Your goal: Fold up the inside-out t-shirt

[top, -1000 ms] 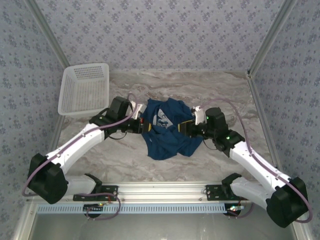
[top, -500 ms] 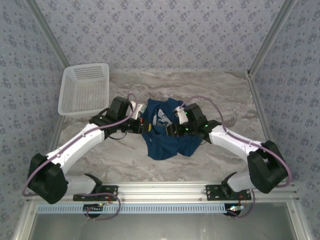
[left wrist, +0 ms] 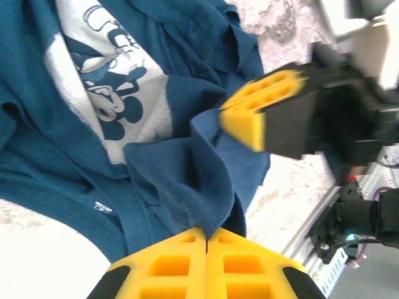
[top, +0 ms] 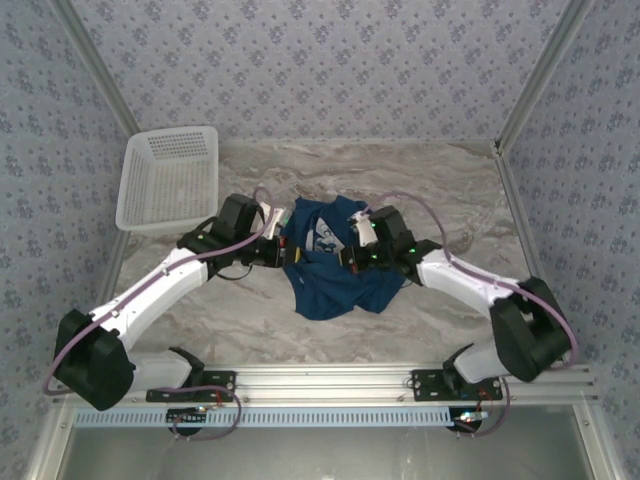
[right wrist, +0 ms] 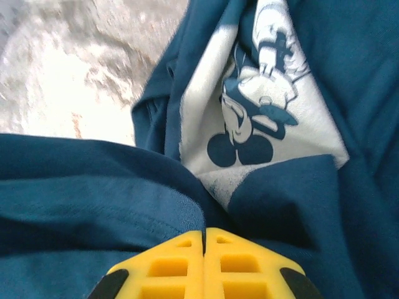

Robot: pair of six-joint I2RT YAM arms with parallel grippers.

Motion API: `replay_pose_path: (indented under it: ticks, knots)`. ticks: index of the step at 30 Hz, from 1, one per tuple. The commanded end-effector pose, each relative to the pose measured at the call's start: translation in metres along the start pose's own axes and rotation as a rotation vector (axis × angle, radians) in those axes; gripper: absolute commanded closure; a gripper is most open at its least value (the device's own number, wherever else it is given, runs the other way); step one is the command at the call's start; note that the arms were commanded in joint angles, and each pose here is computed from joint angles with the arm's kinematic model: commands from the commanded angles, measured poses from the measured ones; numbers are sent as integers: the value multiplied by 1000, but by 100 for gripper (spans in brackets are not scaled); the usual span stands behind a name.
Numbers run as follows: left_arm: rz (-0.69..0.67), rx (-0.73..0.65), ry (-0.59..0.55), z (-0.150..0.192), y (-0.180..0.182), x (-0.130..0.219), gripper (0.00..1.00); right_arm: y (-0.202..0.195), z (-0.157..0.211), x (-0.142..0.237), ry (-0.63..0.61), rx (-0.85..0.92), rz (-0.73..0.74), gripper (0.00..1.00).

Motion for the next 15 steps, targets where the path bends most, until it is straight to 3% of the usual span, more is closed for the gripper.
replay_pose_path:
  ticks: [1, 8, 15]
  knots:
    - [-69, -2, 3, 5, 12, 2, 100, 9, -12, 40, -126, 52, -27, 100]
    - [-16, 11, 9, 1, 9, -10, 100, 26, -8, 84, -306, 190, -101, 100]
    - [136, -12, -17, -6, -15, -9, 100, 37, -24, 100, -384, 235, -114, 100]
Point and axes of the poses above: each hand's point on the last joint's axis, 136 mm out from that joint toward the fingers, its own x axis back along the fingers, its own y axis along the line the jaws close on, z = x × y, the point moved 3 cm from there along x, back along the fingers, and after that the axes turned 3 degrees about -x, right-handed, at the moved point
